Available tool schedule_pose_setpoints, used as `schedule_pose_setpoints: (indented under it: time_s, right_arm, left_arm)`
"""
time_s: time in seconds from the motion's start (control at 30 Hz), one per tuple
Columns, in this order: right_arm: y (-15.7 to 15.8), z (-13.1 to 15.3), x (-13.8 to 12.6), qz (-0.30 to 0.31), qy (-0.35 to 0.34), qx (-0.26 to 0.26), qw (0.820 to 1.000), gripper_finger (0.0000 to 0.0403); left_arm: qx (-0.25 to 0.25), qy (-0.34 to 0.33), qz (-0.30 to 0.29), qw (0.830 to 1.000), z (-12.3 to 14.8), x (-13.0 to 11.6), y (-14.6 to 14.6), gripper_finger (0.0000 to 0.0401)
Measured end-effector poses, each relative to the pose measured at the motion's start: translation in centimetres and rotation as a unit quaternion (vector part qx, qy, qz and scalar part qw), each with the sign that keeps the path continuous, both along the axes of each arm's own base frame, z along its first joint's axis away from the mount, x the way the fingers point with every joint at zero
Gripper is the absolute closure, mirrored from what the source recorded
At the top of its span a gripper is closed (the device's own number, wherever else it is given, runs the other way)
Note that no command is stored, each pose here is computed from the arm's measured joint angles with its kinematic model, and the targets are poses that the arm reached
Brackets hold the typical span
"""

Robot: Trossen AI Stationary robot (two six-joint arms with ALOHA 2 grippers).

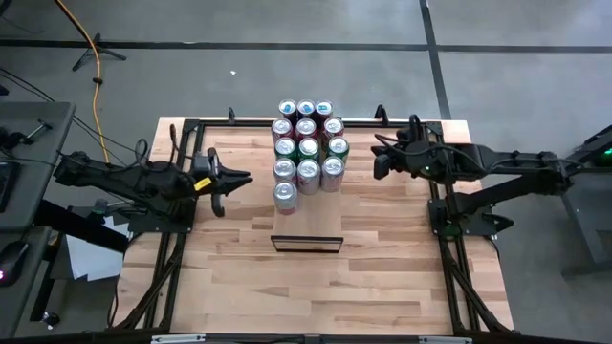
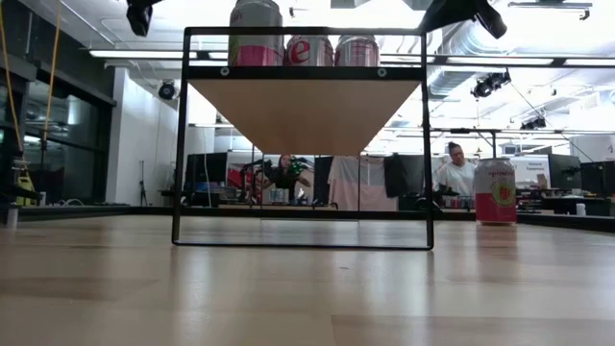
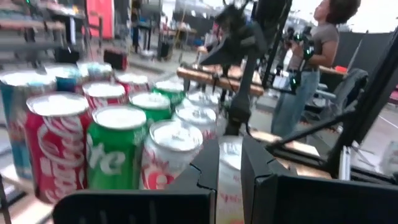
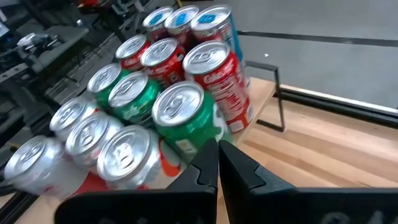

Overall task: Place canned beverage on shelf
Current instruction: Put the pink white soda can on the shelf

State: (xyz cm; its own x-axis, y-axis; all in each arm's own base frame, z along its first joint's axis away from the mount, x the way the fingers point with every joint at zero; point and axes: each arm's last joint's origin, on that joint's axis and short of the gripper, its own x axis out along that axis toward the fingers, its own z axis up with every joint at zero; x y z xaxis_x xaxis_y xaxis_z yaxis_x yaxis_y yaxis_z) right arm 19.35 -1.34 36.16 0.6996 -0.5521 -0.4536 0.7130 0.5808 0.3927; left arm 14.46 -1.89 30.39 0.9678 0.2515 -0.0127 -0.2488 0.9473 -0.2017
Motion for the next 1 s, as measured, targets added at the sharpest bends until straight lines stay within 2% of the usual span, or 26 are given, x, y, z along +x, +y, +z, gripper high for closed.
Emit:
schedule_pose_setpoints:
  time_s: [0.27,0.4,0.77,1.0]
  right_arm:
    - [-0.9,0.0,-0.1,-0.043,-0.012,0.006,0.999,0.0402]
    - [-1.6,0.0,-0.2,-0.055,-0.002,-0.005,0.998,0.0402]
    - [-4.5,0.0,-0.9,-0.104,0.048,-0.058,0.992,0.0402]
    - [-6.4,-0.1,-1.7,-0.14,0.074,-0.064,0.985,0.0389]
  left_arm:
    - [0.051,-0.05,0.016,0.997,1.3,0.1,0.9,0.0401]
    - [0.055,-0.056,0.034,0.996,1.4,0.1,1.7,0.0401]
    - [0.042,-0.079,0.146,0.985,1.9,-0.2,4.0,0.0401]
    - [0.054,-0.087,0.211,0.972,2.4,-0.6,5.4,0.0401]
